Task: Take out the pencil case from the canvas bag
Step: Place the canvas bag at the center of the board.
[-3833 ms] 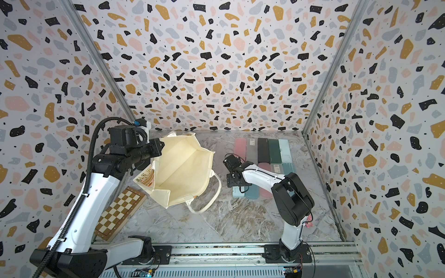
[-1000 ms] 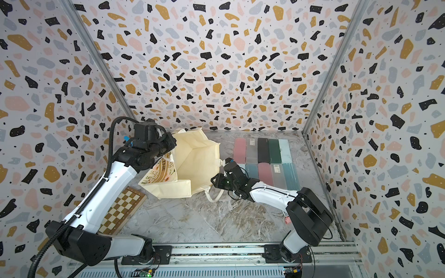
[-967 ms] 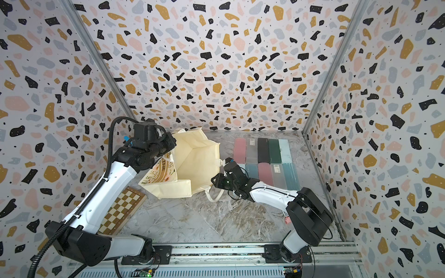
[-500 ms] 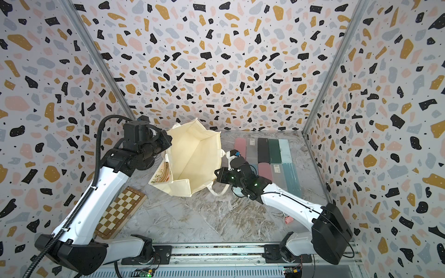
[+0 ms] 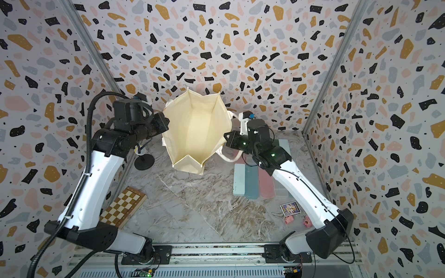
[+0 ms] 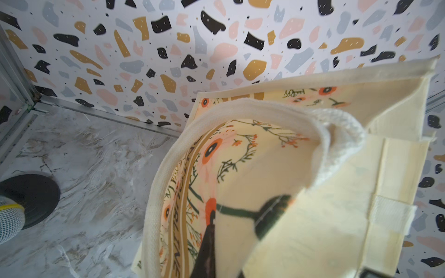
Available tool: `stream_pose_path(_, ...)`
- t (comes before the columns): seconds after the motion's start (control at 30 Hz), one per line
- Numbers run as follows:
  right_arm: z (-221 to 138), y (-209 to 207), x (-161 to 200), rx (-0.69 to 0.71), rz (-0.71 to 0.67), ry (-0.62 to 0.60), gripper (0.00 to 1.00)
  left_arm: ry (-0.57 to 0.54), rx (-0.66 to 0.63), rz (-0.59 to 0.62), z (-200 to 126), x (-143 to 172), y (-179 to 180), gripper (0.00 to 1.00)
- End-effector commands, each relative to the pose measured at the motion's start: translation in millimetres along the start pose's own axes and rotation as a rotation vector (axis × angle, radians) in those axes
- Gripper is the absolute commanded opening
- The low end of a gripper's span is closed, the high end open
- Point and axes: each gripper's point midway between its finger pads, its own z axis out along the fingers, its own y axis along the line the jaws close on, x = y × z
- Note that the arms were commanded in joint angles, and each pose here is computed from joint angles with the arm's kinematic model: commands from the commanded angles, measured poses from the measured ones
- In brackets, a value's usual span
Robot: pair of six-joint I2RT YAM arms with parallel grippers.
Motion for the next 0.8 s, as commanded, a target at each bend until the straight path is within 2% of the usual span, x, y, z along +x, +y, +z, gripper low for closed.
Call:
stream_pose_path(0.0,3,-9,-18,0.017,-0.041,0.043,0.0,0.099,-0.014,0.041,18,14,1,0.0)
stream_pose_path(0.37,56,-51,-64,0.058,-0.035,0.073,0.01,0.225,-0.023,0.053,87,20,-2,0.0)
stream_pose_path(0.5,75,-69,-69,0.062,-0.008,0.099,0.01,0.263,-0.013,0.041,110,27,1,0.0)
stream_pose_path(0.77,102,-89,-57,0.052,0.026,0.151,0.01,0.274,-0.051,0.003,128,23,28,0.0)
